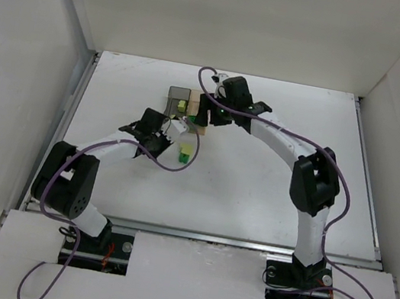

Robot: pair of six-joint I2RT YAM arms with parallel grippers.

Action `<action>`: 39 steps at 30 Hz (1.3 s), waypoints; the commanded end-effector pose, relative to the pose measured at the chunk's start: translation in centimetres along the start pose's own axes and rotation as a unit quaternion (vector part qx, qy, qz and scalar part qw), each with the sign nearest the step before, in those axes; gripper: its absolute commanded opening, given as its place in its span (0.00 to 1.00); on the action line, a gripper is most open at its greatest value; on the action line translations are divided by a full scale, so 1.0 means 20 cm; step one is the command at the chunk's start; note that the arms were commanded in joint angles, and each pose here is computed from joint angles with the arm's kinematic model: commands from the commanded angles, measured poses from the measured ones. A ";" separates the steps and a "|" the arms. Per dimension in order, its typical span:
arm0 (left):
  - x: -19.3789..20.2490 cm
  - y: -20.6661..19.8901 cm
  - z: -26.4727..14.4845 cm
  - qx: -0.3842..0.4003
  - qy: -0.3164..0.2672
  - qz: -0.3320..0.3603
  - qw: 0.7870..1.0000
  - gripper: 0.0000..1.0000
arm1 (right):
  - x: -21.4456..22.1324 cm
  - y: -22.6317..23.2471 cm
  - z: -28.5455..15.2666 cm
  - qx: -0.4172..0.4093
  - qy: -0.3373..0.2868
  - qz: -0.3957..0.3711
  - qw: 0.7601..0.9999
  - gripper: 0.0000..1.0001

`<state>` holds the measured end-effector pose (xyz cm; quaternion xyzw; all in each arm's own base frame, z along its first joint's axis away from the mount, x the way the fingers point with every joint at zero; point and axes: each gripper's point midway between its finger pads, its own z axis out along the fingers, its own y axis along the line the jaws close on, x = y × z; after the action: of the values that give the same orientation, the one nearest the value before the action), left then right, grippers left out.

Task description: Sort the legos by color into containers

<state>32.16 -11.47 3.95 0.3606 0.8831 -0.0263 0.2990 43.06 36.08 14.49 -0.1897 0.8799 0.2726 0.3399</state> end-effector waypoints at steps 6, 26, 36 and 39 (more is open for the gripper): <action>-0.16 -0.09 -0.08 0.060 -0.029 -0.012 0.998 0.60 | -0.08 0.08 -0.15 -0.016 -0.031 -0.029 0.999 0.72; -0.27 -0.36 0.05 0.016 0.059 -0.121 0.991 1.00 | -0.08 -0.05 -0.38 0.027 -0.067 0.025 0.997 0.72; -0.32 -0.34 0.08 -0.001 0.038 -0.127 0.991 0.90 | -0.02 -0.06 -0.36 0.025 -0.058 0.026 0.998 0.72; -0.32 -0.34 0.09 -0.001 0.031 -0.128 0.991 0.83 | -0.03 -0.05 -0.35 0.020 -0.056 0.026 0.998 0.72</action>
<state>31.18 -20.22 3.35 0.2573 0.9364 -0.0447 0.2343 40.74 29.39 15.63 -0.1293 0.8949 0.2367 0.3555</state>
